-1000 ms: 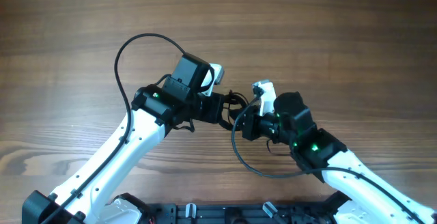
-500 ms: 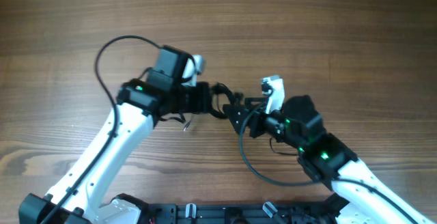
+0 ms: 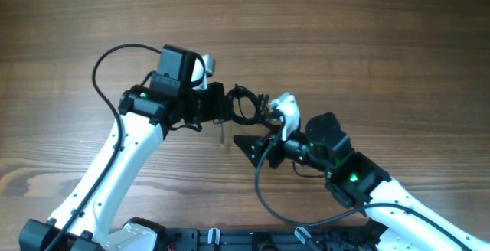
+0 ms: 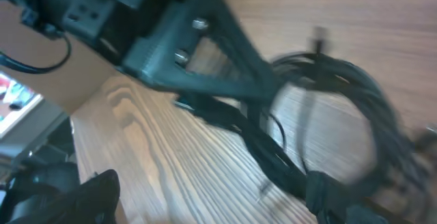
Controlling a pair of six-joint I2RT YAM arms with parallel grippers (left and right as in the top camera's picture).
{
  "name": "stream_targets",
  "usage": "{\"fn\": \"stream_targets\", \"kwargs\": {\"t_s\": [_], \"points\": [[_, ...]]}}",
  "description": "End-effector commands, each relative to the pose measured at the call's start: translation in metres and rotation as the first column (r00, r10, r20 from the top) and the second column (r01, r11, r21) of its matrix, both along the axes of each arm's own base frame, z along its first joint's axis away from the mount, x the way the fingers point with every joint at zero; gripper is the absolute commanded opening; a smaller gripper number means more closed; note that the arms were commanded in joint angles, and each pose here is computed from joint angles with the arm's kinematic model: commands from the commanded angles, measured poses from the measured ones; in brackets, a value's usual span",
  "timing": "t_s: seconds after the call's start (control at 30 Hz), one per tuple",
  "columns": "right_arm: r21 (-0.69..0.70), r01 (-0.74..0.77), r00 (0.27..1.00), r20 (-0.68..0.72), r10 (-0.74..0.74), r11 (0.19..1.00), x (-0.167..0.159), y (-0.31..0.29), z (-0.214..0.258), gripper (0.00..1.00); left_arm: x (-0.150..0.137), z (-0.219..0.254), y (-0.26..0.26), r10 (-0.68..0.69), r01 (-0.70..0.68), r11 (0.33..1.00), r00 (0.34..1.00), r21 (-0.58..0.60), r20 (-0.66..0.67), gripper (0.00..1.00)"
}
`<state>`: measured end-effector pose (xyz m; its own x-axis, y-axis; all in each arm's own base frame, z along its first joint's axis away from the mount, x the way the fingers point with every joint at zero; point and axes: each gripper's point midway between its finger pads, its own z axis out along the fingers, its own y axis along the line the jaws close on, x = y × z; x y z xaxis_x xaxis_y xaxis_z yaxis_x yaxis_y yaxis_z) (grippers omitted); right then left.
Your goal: Untangle cables
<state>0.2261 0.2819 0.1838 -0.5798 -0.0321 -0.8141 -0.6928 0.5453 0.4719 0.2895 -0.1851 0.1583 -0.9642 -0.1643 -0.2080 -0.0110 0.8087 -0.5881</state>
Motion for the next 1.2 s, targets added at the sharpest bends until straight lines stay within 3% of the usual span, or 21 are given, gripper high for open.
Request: {"fn": "stream_targets", "kwargs": {"t_s": [0.0, 0.23, 0.37, 0.57, 0.7, 0.83, 0.93, 1.07, 1.17], "points": [[-0.044, -0.024, 0.998, 0.058, 0.026, 0.999, 0.003, 0.013, -0.007, 0.86, -0.004, 0.008, -0.015, 0.009, -0.011, 0.999, 0.999, -0.052, -0.035, 0.04], [-0.107, -0.001, 0.997, 0.082, 0.010, 0.994, 0.010, 0.015, -0.024, 0.84, -0.006, 0.007, -0.016, 0.012, -0.014, 0.998, 0.999, -0.054, -0.043, 0.04], [-0.125, 0.042, 0.992, 0.127, -0.026, 0.991, 0.018, 0.011, -0.022, 0.98, -0.006, 0.007, -0.017, 0.011, -0.013, 0.998, 0.999, -0.054, -0.043, 0.04], [-0.238, 0.114, 0.948, 0.315, -0.035, 0.964, 0.025, 0.007, -0.018, 1.00, -0.001, 0.009, -0.016, 0.162, -0.176, 0.980, 0.976, -0.091, -0.144, 0.04], [-0.155, 0.143, 0.944, 0.318, -0.087, 0.978, 0.012, 0.011, 0.007, 1.00, 0.010, 0.009, -0.010, 0.272, -0.286, 0.955, 0.950, -0.081, -0.155, 0.04], [0.050, 0.203, 0.977, 0.061, -0.205, 0.978, -0.006, 0.004, 0.031, 0.99, 0.019, 0.007, 0.003, 0.458, -0.495, 0.865, 0.846, -0.083, -0.273, 0.04], [0.064, 0.227, 0.973, -0.048, -0.224, 0.972, -0.011, 0.002, 0.023, 0.95, 0.021, 0.007, 0.007, 0.548, -0.614, 0.785, 0.751, -0.082, -0.368, 0.04], [0.011, 0.185, 0.978, -0.099, -0.183, 0.983, -0.014, 0.011, -0.001, 0.94, 0.017, 0.007, 0.004, 0.624, -0.754, 0.654, 0.577, -0.052, -0.528, 0.04], [-0.070, 0.145, 0.989, -0.017, -0.147, 0.987, -0.008, 0.019, -0.020, 0.96, 0.008, 0.009, -0.003, 0.606, -0.795, 0.606, 0.483, -0.026, -0.632, 0.04]]}}
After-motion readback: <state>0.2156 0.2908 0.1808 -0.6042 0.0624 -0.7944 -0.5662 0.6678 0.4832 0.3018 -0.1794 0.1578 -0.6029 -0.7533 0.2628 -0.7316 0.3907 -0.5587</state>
